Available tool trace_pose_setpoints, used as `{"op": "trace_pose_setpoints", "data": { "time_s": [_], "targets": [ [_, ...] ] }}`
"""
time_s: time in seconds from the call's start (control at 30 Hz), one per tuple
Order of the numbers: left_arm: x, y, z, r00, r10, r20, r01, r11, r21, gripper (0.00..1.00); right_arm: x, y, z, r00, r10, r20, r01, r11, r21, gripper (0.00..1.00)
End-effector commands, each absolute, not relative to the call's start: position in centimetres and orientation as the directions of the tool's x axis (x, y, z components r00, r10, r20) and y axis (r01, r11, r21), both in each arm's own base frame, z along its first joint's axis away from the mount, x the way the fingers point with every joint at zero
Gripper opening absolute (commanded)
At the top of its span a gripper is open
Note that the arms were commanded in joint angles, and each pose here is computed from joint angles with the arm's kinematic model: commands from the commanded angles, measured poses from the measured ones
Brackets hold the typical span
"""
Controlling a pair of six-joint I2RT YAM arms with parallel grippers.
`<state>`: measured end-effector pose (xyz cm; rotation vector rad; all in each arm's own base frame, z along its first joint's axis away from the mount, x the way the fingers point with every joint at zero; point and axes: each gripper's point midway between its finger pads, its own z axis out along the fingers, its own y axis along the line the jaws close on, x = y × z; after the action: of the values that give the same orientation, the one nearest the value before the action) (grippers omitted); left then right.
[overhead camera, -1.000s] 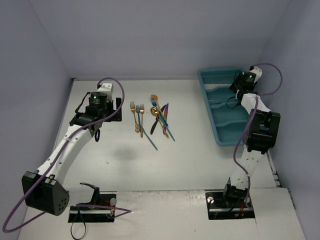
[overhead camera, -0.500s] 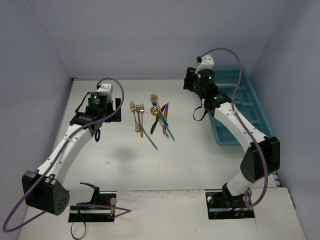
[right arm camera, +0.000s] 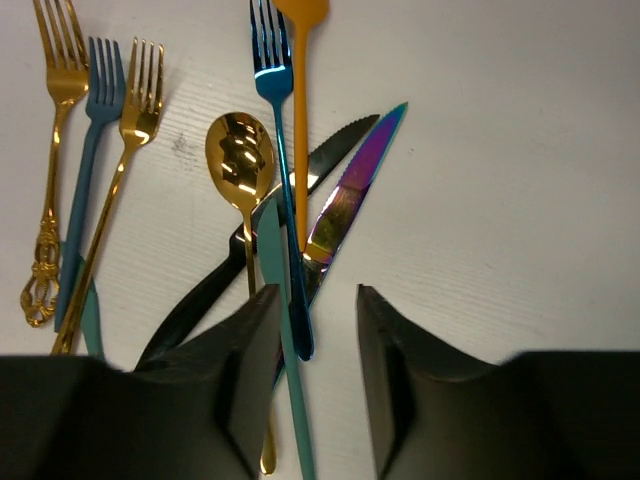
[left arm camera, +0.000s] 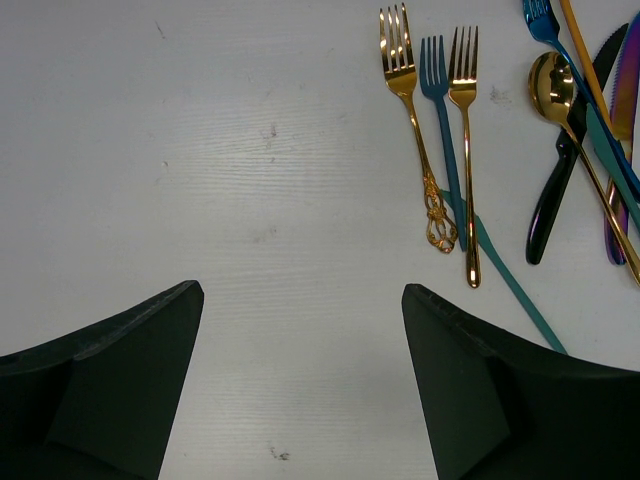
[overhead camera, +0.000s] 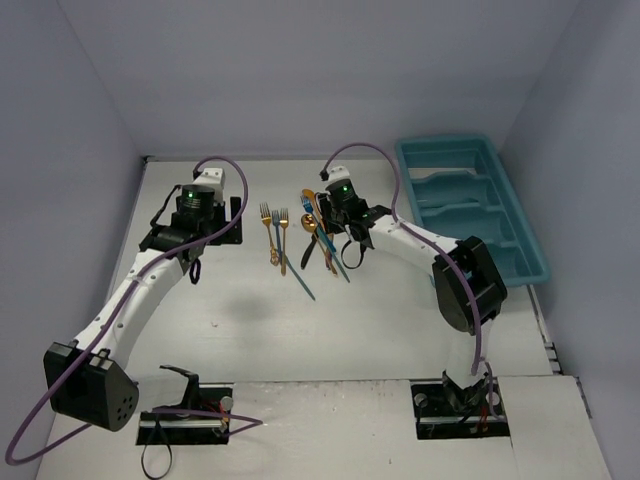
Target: Sort the eating utensils into containers
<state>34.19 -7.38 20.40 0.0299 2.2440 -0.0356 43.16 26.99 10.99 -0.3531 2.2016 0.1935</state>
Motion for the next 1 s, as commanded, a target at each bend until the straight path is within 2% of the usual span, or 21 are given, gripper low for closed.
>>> {"op": "trace_pose_setpoints", "data": {
  "time_s": [0.0,0.13,0.33,0.6,0.97],
  "targets": [
    [35.3,-7.5,22.9,-0.566,-0.022,-0.824,0.023,0.999,-0.043,0.78,45.2,27.5,12.5,-0.526,-0.187,-0.83,-0.328,0.945,-0.004,0.29],
    [35.4,-7.6,22.7,-0.573,-0.02,-0.819,0.025,0.999,-0.043,0.78,46.2,28.7,11.9,-0.515,-0.224,-0.827,-0.377,0.926,-0.017,0.2],
    [35.4,-7.6,22.4,-0.579,-0.017,-0.815,0.026,0.999,-0.039,0.78,47.6,30.5,9.4,-0.507,-0.301,-0.808,-0.456,0.889,-0.044,0.19],
    [35.5,-7.7,22.0,-0.589,-0.014,-0.808,0.027,0.999,-0.038,0.78,50.9,31.1,9.0,-0.484,-0.303,-0.821,-0.48,0.876,-0.041,0.19],
    [35.6,-7.8,21.9,-0.595,-0.011,-0.804,0.032,0.999,-0.038,0.78,51.3,32.0,6.6,-0.497,-0.329,-0.803,-0.53,0.847,-0.02,0.17]
  ]
}}
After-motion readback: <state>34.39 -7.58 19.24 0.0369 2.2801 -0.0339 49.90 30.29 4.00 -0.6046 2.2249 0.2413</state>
